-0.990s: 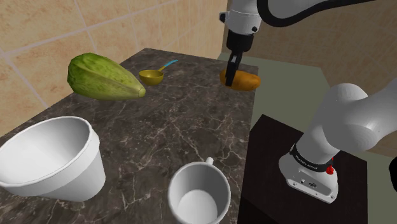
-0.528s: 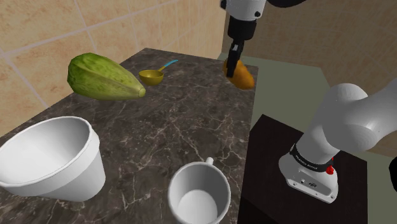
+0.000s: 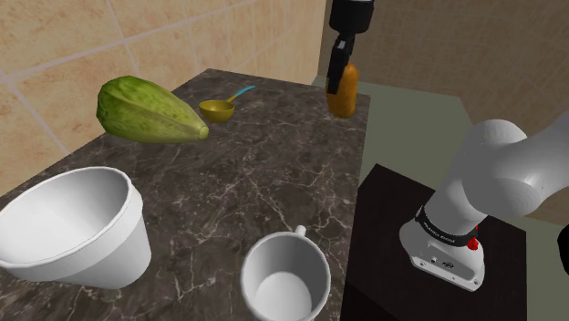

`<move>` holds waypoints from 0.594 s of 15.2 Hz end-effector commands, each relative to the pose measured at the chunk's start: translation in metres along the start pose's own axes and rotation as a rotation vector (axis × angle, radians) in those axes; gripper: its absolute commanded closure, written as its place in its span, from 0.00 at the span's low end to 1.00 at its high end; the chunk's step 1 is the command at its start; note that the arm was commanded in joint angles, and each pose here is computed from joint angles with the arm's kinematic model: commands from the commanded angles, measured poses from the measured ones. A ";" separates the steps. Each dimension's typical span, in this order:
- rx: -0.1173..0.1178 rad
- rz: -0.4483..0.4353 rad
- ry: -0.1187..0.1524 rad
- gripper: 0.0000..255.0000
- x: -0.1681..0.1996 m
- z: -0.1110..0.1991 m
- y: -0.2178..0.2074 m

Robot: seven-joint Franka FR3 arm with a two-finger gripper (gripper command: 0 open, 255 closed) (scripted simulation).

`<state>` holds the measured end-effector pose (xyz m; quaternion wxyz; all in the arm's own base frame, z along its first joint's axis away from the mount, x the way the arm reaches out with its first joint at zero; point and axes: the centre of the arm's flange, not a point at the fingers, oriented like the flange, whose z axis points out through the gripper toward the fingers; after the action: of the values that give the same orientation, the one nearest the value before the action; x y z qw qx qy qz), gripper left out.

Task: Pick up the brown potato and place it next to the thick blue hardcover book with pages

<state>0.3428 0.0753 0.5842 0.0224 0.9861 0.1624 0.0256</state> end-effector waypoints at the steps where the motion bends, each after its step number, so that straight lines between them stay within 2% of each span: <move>1: 0.000 0.000 0.000 1.00 -0.001 -0.011 0.001; 9: 0.000 0.000 0.000 1.00 0.001 -0.053 0.003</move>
<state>0.3409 0.0755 0.6315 0.0224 0.9862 0.1623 0.0256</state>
